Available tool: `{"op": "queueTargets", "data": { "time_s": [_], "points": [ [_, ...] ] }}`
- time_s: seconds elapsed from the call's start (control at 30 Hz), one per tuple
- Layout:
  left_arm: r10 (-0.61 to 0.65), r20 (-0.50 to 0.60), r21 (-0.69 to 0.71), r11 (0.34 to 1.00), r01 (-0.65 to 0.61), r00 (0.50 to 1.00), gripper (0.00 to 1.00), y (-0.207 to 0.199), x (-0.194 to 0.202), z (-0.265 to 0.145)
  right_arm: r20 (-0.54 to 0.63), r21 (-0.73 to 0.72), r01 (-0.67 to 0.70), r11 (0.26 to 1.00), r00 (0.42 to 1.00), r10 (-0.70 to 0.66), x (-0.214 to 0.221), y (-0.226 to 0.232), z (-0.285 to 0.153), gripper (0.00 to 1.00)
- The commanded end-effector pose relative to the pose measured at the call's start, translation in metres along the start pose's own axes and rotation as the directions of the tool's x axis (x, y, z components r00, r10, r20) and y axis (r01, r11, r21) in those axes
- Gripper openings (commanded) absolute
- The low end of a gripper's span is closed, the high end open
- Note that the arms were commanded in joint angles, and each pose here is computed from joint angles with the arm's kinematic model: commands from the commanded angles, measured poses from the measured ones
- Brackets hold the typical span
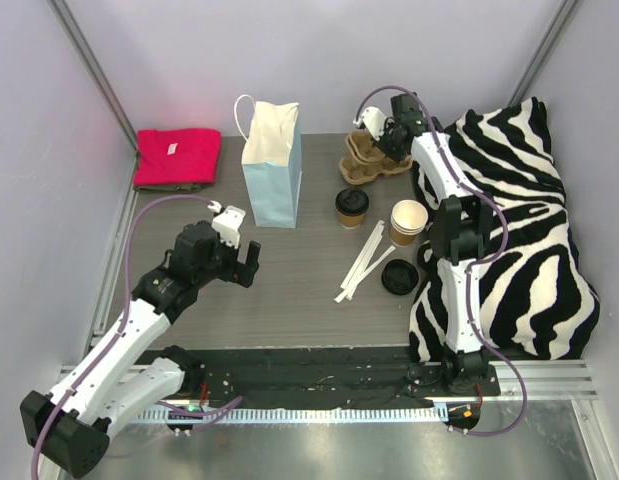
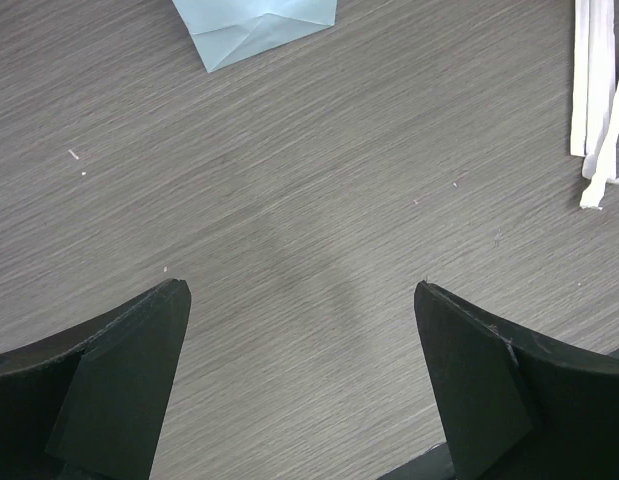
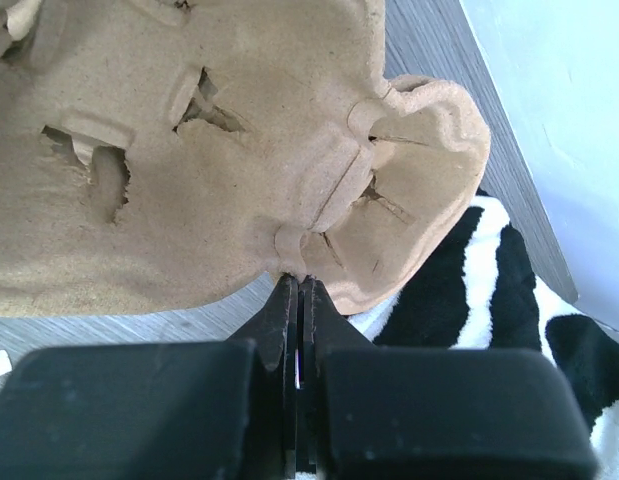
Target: Pack the takeout coffee
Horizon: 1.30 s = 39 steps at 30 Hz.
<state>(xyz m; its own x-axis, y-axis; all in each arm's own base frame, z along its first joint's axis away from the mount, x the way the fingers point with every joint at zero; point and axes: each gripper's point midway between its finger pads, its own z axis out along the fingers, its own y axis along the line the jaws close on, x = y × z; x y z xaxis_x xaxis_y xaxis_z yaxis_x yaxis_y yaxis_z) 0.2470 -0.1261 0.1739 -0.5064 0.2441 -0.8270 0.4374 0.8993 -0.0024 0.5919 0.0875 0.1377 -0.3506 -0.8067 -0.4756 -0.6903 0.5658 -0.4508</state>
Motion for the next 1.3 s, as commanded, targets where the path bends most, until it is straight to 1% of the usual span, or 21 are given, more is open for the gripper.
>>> {"op": "queueTargets", "data": {
  "time_s": [0.0, 0.07, 0.2, 0.27, 0.3, 0.33, 0.37, 0.4, 0.43, 0.47, 0.5, 0.57, 0.6, 0.67, 0.7, 0.77, 0.9, 0.93, 1.03, 1.27],
  "points": [
    [-0.034, 0.087, 0.042, 0.999, 0.031, 0.996, 1.0, -0.006, -0.022, -0.008, 0.087, 0.113, -0.009, 0.994, 0.996, -0.001, -0.031, -0.03, -0.031, 0.01],
    [-0.035, 0.12, 0.068, 0.997, 0.027, 0.992, 1.0, -0.01, -0.03, -0.014, 0.106, 0.114, -0.021, 0.993, 0.994, 0.009, -0.036, -0.031, -0.037, 0.01],
    [-0.041, 0.128, 0.079, 0.996, 0.031, 0.991, 1.0, -0.012, -0.039, -0.018, 0.141, 0.168, -0.022, 0.986, 0.99, -0.002, -0.046, -0.045, -0.05, 0.01],
    [-0.042, 0.125, 0.077, 0.996, 0.033, 0.991, 1.0, -0.012, -0.041, -0.018, 0.136, 0.175, -0.005, 0.985, 0.991, -0.019, -0.046, -0.046, -0.049, 0.01],
    [-0.042, 0.121, 0.074, 0.997, 0.034, 0.992, 1.0, -0.011, -0.04, -0.017, 0.103, 0.154, 0.013, 0.988, 0.994, -0.029, -0.036, -0.036, -0.041, 0.01],
    [-0.041, 0.121, 0.072, 0.997, 0.032, 0.992, 1.0, -0.011, -0.041, -0.017, 0.074, 0.136, 0.083, 0.987, 0.993, -0.094, -0.035, -0.024, -0.034, 0.01],
    [-0.039, 0.124, 0.074, 0.997, 0.03, 0.992, 1.0, -0.011, -0.041, -0.016, 0.003, 0.151, 0.119, 0.981, 0.993, -0.121, -0.022, -0.02, -0.029, 0.01],
    [-0.037, 0.121, 0.075, 0.997, 0.028, 0.992, 0.99, -0.011, -0.041, -0.015, -0.039, 0.128, 0.158, 0.979, 0.987, -0.155, -0.009, -0.004, -0.018, 0.01],
    [-0.037, 0.119, 0.071, 0.997, 0.029, 0.992, 1.0, -0.011, -0.04, -0.015, -0.047, 0.141, 0.188, 0.972, 0.982, -0.183, -0.01, -0.001, -0.017, 0.01],
    [-0.036, 0.115, 0.067, 0.997, 0.029, 0.993, 1.0, -0.01, -0.039, -0.014, -0.032, 0.157, 0.166, 0.973, 0.986, -0.163, -0.011, -0.004, -0.017, 0.01],
    [-0.035, 0.115, 0.064, 0.998, 0.028, 0.993, 1.0, -0.009, -0.04, -0.015, 0.004, 0.186, 0.129, 0.974, 0.991, -0.132, -0.022, -0.015, -0.025, 0.01],
    [-0.033, 0.12, 0.064, 0.998, 0.026, 0.992, 1.0, -0.009, -0.04, -0.017, -0.016, 0.175, 0.129, 0.976, 0.992, -0.128, -0.021, -0.019, -0.022, 0.01],
    [-0.033, 0.121, 0.068, 0.997, 0.025, 0.992, 1.0, -0.01, -0.04, -0.018, -0.027, 0.217, 0.128, 0.968, 0.992, -0.125, -0.024, -0.031, -0.028, 0.01],
    [-0.03, 0.126, 0.074, 0.997, 0.021, 0.992, 1.0, -0.011, -0.04, -0.02, 0.003, 0.245, 0.087, 0.966, 0.996, -0.091, -0.027, -0.046, -0.035, 0.01],
    [-0.029, 0.129, 0.074, 0.997, 0.019, 0.991, 1.0, -0.011, -0.041, -0.021, 0.044, 0.246, 0.056, 0.968, 0.997, -0.069, -0.037, -0.051, -0.044, 0.01],
    [-0.029, 0.138, 0.079, 0.997, 0.018, 0.99, 1.0, -0.012, -0.044, -0.022, 0.076, 0.233, 0.033, 0.972, 0.996, -0.052, -0.042, -0.05, -0.05, 0.01],
    [-0.035, 0.143, 0.083, 0.996, 0.023, 0.989, 1.0, -0.012, -0.047, -0.018, -0.022, 0.162, 0.103, 0.981, 0.995, -0.1, -0.018, -0.02, -0.025, 0.01],
    [-0.034, 0.145, 0.083, 0.996, 0.022, 0.989, 1.0, -0.012, -0.048, -0.017, -0.013, 0.175, 0.081, 0.981, 0.997, -0.08, -0.018, -0.022, -0.026, 0.01],
    [-0.033, 0.173, 0.077, 0.997, 0.02, 0.984, 1.0, -0.011, -0.054, -0.019, 0.065, 0.196, -0.012, 0.981, 0.998, -0.001, -0.031, -0.035, -0.037, 0.01],
    [-0.012, 0.219, 0.113, 0.994, -0.013, 0.976, 1.0, -0.017, -0.069, -0.023, 0.133, 0.203, -0.054, 0.978, 0.991, 0.027, -0.049, -0.043, -0.065, 0.01]
  ]
}}
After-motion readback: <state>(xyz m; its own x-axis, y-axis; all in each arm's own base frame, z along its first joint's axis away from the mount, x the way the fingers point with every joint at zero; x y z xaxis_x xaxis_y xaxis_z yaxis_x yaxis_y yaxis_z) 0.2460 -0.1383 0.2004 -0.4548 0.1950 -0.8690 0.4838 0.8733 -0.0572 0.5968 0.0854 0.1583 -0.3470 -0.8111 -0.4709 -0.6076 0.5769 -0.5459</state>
